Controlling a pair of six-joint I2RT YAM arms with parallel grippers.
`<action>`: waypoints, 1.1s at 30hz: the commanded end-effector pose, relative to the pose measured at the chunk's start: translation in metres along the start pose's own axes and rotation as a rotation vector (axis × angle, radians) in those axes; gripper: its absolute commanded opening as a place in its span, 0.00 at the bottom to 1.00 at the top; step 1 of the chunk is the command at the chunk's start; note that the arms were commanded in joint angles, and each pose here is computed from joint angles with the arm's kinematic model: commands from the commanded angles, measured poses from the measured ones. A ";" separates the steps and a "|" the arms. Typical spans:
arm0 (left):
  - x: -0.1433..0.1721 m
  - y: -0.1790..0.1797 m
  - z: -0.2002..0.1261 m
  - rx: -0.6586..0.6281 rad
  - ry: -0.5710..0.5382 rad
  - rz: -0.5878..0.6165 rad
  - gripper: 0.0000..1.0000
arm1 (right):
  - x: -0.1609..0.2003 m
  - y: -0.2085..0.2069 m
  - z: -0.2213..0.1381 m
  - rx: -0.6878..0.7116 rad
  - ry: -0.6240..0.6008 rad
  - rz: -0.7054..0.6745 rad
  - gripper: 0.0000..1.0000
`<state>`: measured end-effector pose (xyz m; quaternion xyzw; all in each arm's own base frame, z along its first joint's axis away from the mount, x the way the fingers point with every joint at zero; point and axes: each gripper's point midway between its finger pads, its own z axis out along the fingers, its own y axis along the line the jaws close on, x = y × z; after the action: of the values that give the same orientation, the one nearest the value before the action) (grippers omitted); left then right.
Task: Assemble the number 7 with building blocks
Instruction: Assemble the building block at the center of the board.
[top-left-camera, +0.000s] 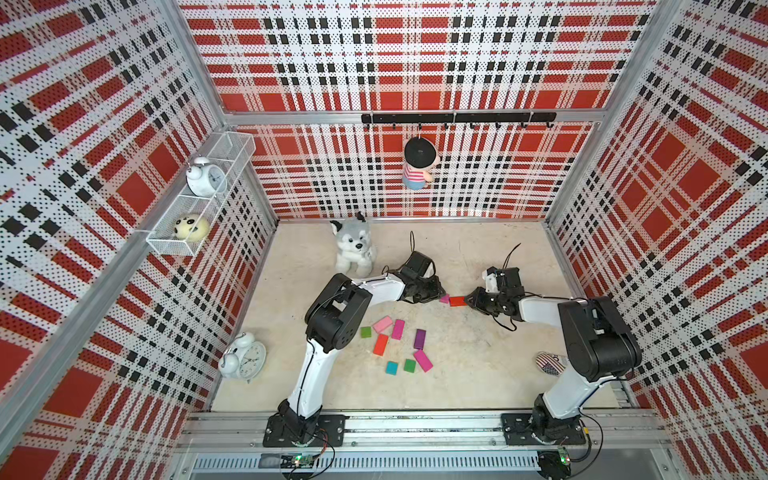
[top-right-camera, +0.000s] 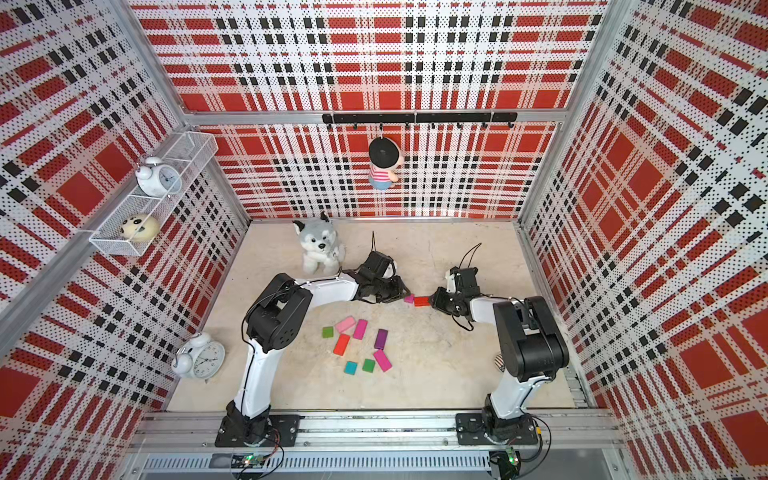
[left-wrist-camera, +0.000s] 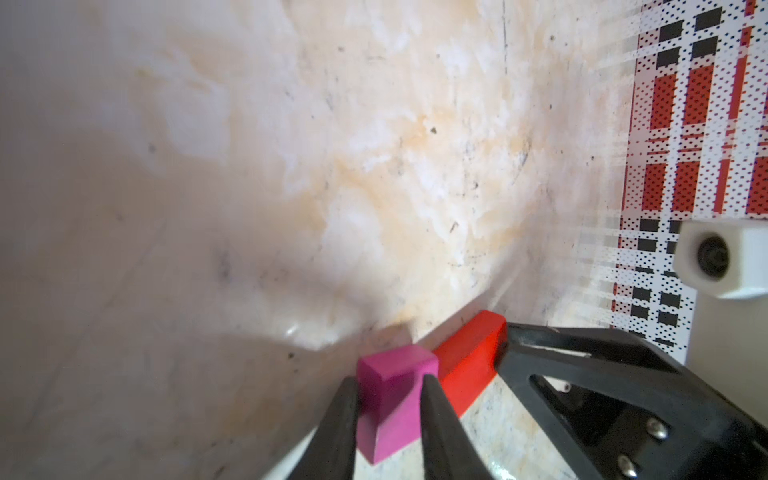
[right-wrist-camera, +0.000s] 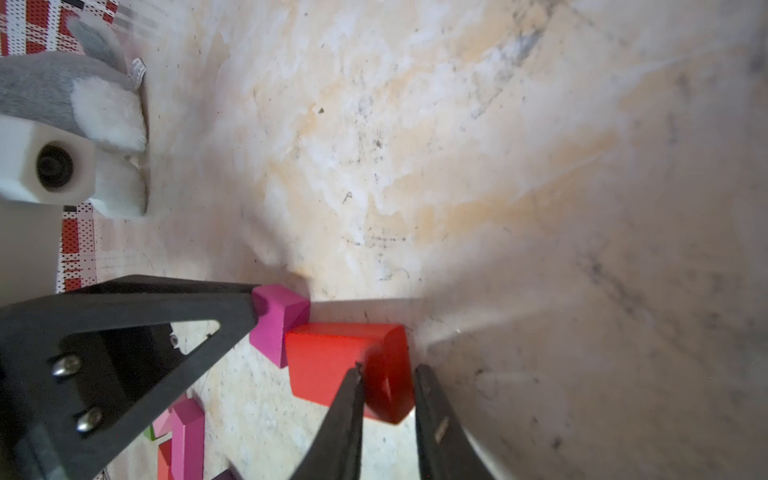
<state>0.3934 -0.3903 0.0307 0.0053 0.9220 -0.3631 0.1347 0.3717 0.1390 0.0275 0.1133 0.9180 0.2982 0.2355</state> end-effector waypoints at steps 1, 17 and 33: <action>0.002 0.001 0.004 0.003 0.021 0.014 0.29 | 0.008 -0.008 -0.001 0.047 -0.004 0.048 0.28; -0.008 -0.002 -0.009 -0.007 -0.025 -0.007 0.31 | -0.013 0.005 -0.021 0.044 -0.101 0.021 0.50; -0.033 -0.010 -0.019 0.013 -0.083 0.004 0.35 | 0.016 0.004 -0.027 0.221 0.068 -0.356 0.60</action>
<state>0.4082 -0.3772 0.0413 -0.0137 0.9205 -0.3595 0.1522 0.3482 0.1457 0.0520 -0.0082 0.9468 0.1988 0.2529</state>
